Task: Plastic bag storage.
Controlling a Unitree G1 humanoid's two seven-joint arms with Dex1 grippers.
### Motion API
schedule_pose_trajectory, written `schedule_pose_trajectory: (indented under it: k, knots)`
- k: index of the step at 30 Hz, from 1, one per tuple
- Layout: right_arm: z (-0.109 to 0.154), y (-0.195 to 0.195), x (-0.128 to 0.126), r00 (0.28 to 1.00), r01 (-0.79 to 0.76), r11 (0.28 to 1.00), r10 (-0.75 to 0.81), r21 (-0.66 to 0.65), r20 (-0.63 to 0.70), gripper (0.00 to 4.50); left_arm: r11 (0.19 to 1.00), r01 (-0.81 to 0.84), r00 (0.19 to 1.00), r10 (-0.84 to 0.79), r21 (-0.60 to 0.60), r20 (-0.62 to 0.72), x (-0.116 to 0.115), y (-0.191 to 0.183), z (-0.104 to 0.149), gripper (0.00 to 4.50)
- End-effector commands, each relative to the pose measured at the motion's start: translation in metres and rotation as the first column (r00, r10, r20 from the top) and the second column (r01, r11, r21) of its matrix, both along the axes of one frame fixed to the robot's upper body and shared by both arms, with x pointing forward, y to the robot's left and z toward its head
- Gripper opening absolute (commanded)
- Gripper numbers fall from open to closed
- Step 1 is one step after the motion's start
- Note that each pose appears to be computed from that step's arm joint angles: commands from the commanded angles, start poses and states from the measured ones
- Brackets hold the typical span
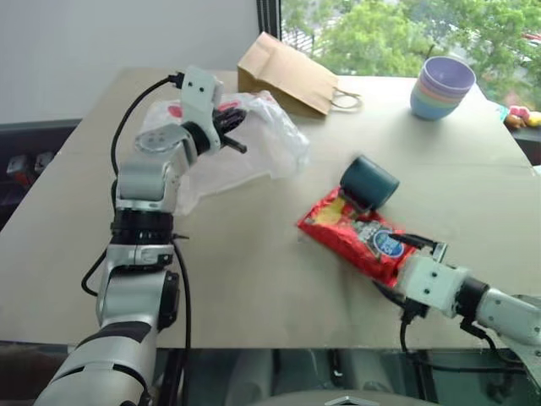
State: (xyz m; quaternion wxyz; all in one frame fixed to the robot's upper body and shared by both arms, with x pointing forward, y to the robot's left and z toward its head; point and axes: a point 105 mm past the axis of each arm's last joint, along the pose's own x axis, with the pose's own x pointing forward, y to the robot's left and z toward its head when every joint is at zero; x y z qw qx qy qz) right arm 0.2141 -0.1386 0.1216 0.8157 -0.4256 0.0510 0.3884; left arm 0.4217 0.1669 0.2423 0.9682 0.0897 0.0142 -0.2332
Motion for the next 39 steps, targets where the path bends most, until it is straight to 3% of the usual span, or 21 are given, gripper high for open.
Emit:
schedule_pose_trajectory:
  k: [1, 8, 18, 21, 22, 28, 33, 39]
  knots:
    - [-0.005, -0.005, 0.012, 0.997, 0.010, 0.992, 0.000, -0.126, 0.078, 4.50, 1.000, 0.012, 0.998, -0.012, 0.003, 0.058, -0.007, -0.010, 0.030, 0.08]
    - [-0.027, -0.001, 0.009, 1.000, -0.001, 0.985, 0.003, -0.173, 0.011, 4.50, 1.000, 0.009, 0.999, -0.010, 0.019, 0.045, -0.009, -0.009, 0.036, 0.08]
    - [-0.027, -0.019, 0.050, 0.964, 0.200, 0.951, -0.147, -0.236, 0.224, 4.50, 1.000, 0.021, 1.000, -0.021, -0.019, -0.013, -0.012, -0.011, 0.031, 0.08]
    - [-0.025, -0.017, 0.056, 0.959, 0.200, 0.953, -0.144, -0.228, 0.243, 3.14, 1.000, 0.025, 0.999, -0.026, -0.018, -0.048, -0.014, -0.009, 0.030, 0.00]
    - [-0.024, -0.015, 0.056, 0.960, 0.190, 0.956, -0.134, -0.223, 0.244, 3.08, 1.000, 0.023, 0.998, -0.024, -0.016, -0.064, -0.015, -0.007, 0.030, 0.00]
    - [0.012, 0.013, 0.044, 0.973, 0.016, 0.998, -0.001, -0.062, 0.232, 0.11, 0.993, 0.086, 0.971, -0.102, -0.083, -0.215, -0.024, -0.005, 0.037, 0.00]
    - [0.035, 0.024, 0.045, 0.956, -0.046, 0.998, 0.055, -0.040, 0.289, 0.04, 0.987, 0.127, 0.955, -0.148, -0.097, -0.259, -0.029, -0.013, 0.046, 0.00]
    - [0.056, 0.056, 0.019, 0.955, -0.237, 0.965, 0.212, 0.107, 0.205, 0.04, 0.991, 0.080, 0.958, -0.106, -0.104, -0.265, -0.020, -0.016, 0.053, 0.00]
